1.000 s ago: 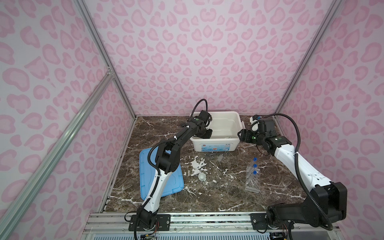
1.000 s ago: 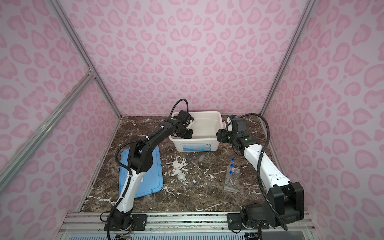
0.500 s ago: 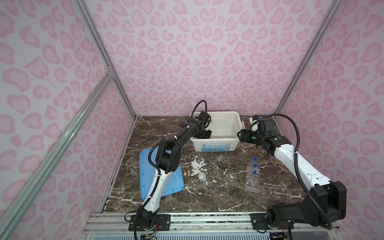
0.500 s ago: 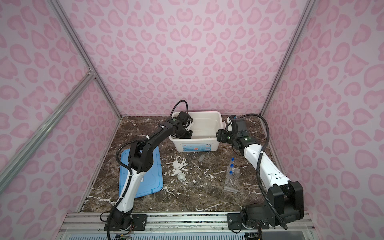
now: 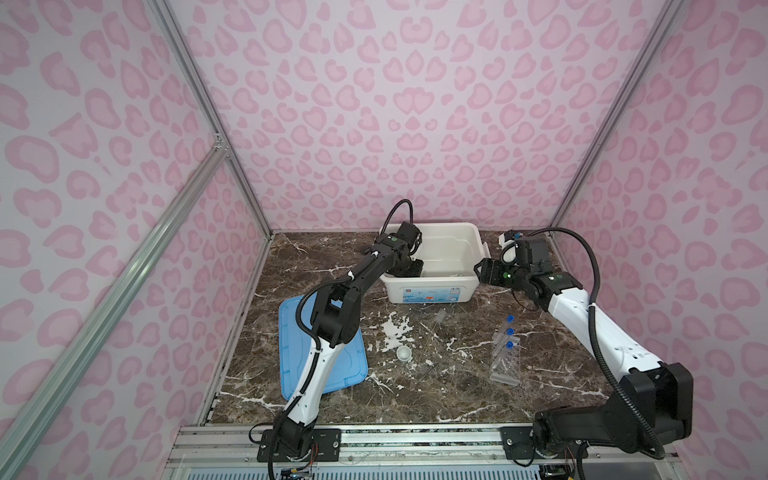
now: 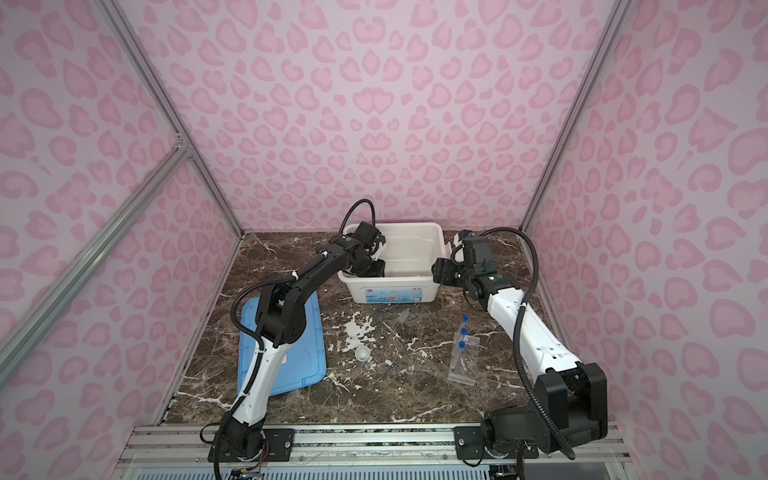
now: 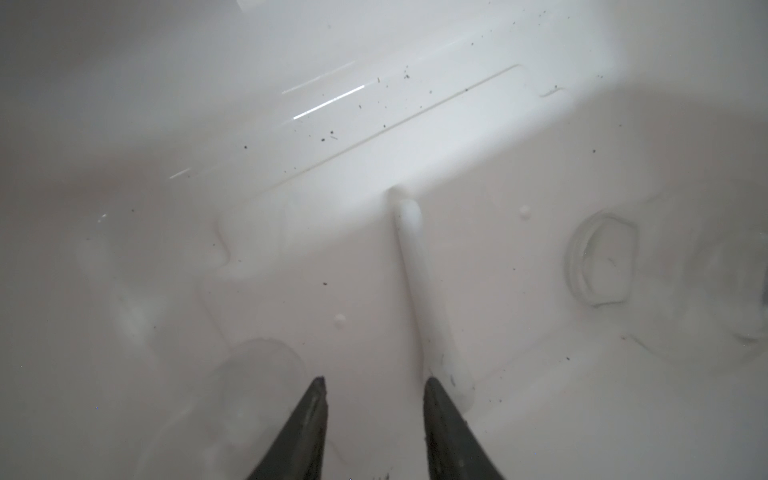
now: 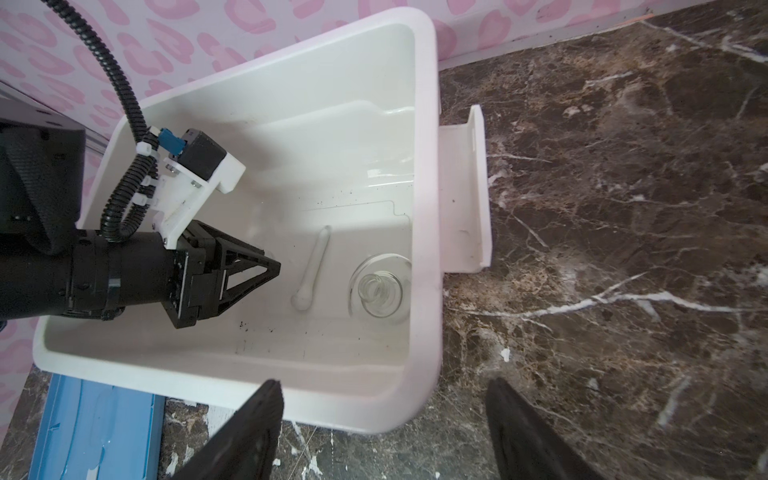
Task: Organize the chemistry lab equipment
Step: 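Open the left gripper to drop the pestle into the bin, then raise the left gripper out of the bin and swing it toward the table, then lower the left gripper over the bottle brush beside the tweezers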
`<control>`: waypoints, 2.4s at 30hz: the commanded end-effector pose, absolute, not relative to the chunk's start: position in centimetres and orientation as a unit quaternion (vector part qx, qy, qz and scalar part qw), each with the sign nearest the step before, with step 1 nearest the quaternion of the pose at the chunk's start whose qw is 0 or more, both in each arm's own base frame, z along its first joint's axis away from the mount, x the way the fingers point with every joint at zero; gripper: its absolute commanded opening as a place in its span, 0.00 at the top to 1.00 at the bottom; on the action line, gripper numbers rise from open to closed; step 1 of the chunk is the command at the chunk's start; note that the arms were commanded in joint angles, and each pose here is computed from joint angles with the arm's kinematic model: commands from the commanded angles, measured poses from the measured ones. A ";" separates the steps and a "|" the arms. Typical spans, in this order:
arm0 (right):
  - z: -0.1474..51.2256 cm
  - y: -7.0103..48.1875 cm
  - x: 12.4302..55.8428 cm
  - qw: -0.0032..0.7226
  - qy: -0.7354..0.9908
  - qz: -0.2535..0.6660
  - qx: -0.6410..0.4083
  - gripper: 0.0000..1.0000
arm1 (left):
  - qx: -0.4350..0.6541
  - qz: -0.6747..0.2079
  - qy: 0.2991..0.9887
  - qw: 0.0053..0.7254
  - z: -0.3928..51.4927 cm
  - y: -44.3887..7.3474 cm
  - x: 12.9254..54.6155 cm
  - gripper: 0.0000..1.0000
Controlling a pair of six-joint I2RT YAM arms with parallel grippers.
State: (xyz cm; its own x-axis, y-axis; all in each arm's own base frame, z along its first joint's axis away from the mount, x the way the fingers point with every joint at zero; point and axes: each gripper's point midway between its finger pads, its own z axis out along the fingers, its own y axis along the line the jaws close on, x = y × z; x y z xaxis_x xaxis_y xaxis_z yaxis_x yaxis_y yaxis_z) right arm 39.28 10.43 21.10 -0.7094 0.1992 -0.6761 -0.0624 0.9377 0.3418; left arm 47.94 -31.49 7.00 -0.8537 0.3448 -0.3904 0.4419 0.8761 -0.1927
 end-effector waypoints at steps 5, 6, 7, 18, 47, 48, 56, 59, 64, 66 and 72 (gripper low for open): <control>21.5 10.3 39.5 0.392 0.904 0.169 0.034 0.22 | 0.189 -0.153 0.937 0.250 13.9 -31.6 49.1 0.37; 21.6 10.3 39.5 0.393 0.903 0.169 0.033 0.22 | 0.189 -0.156 0.934 0.259 14.8 -31.7 49.2 0.35; 21.5 10.3 39.5 0.393 0.903 0.168 0.034 0.22 | 0.187 -0.158 0.931 0.270 15.7 -31.7 49.3 0.33; 21.5 10.0 39.3 0.394 0.904 0.161 0.033 0.22 | 0.192 -0.120 0.907 0.354 23.1 -29.2 48.2 0.01; 21.4 9.5 38.9 0.395 0.904 0.156 0.036 0.21 | 0.261 -0.138 0.909 0.293 18.7 -30.3 30.3 0.13; 21.4 9.4 38.9 0.395 0.904 0.156 0.037 0.21 | 0.265 -0.141 0.910 0.287 18.2 -30.6 29.9 0.14; 21.3 9.4 38.8 0.394 0.905 0.155 0.040 0.21 | 0.285 -0.145 0.924 0.210 12.0 -32.6 27.8 0.30; 21.2 9.4 38.8 0.392 0.906 0.154 0.040 0.21 | 0.288 -0.143 0.929 0.183 9.8 -32.9 27.3 0.38; 21.1 9.3 38.8 0.392 0.906 0.153 0.042 0.21 | 0.292 -0.145 0.933 0.153 7.3 -33.5 26.7 0.44; 21.1 9.3 38.8 0.391 0.906 0.153 0.042 0.21 | 0.295 -0.146 0.933 0.147 6.7 -33.8 26.6 0.46; 20.9 9.3 38.8 0.390 0.907 0.154 0.043 0.21 | 0.294 -0.143 0.936 0.130 5.1 -34.3 26.4 0.53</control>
State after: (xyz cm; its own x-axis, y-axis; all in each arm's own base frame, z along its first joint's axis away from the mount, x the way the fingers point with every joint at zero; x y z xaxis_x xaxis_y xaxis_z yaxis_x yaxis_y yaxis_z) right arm 38.55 9.36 20.93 -0.7003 0.1924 -0.6874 -0.0460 0.9488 0.3125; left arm 26.14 -33.60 5.26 -0.7869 0.5263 -0.3220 0.5948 0.7859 -0.1690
